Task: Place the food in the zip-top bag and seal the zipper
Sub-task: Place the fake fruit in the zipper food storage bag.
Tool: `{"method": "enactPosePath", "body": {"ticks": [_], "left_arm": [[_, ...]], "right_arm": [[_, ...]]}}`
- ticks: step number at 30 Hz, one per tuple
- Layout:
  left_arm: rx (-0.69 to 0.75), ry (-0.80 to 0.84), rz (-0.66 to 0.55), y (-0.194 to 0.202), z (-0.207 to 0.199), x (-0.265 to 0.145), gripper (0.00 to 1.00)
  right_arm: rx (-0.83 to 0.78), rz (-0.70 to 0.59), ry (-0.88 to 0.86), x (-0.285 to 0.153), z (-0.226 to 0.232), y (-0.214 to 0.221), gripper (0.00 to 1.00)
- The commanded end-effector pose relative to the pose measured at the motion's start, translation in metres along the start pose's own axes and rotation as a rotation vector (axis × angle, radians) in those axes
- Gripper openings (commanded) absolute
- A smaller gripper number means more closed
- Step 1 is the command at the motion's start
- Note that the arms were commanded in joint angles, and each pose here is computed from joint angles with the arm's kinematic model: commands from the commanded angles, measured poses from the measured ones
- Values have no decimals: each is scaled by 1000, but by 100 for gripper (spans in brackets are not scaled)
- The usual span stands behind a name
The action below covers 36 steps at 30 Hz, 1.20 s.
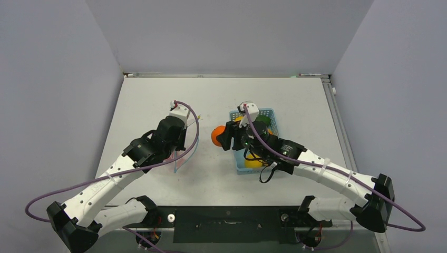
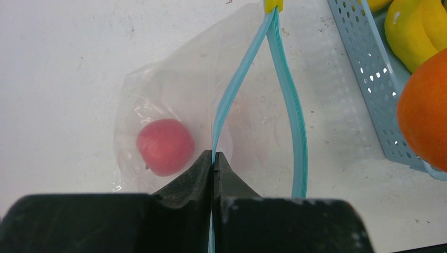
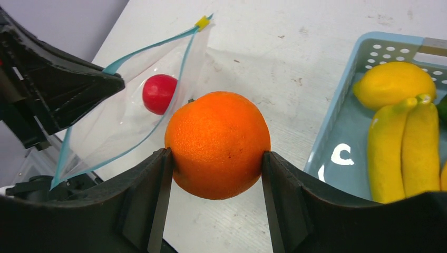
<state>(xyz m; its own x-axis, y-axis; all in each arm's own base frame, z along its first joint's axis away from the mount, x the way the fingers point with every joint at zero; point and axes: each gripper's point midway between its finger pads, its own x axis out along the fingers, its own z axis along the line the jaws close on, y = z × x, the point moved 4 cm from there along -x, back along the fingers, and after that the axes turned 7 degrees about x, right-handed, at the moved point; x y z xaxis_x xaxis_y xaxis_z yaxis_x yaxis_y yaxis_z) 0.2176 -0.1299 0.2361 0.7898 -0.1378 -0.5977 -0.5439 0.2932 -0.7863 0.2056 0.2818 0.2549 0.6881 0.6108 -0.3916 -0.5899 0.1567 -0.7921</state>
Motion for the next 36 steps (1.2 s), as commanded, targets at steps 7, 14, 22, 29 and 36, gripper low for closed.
{"method": "enactPosePath", "body": {"ticks": [7,14,22,29,36], "left_arm": [[-31,8,-60,-13,1,-5,0],[-34,15,-70,-14,1,-7,0],[-42,20,-83,-16,2,-10,0],[-48,22,-94,-17,3,-12,0],[-49,26,-96,-18,3,-12,0]], "right_arm": [[25,-98,-222,10,70,-31,26],[10,-73,-258,27,91,-23,26],[7,-43,-260,50,101,-9,26],[-1,19,-190,77,90,20,29],[6,30,-103,97,79,34,36]]}}
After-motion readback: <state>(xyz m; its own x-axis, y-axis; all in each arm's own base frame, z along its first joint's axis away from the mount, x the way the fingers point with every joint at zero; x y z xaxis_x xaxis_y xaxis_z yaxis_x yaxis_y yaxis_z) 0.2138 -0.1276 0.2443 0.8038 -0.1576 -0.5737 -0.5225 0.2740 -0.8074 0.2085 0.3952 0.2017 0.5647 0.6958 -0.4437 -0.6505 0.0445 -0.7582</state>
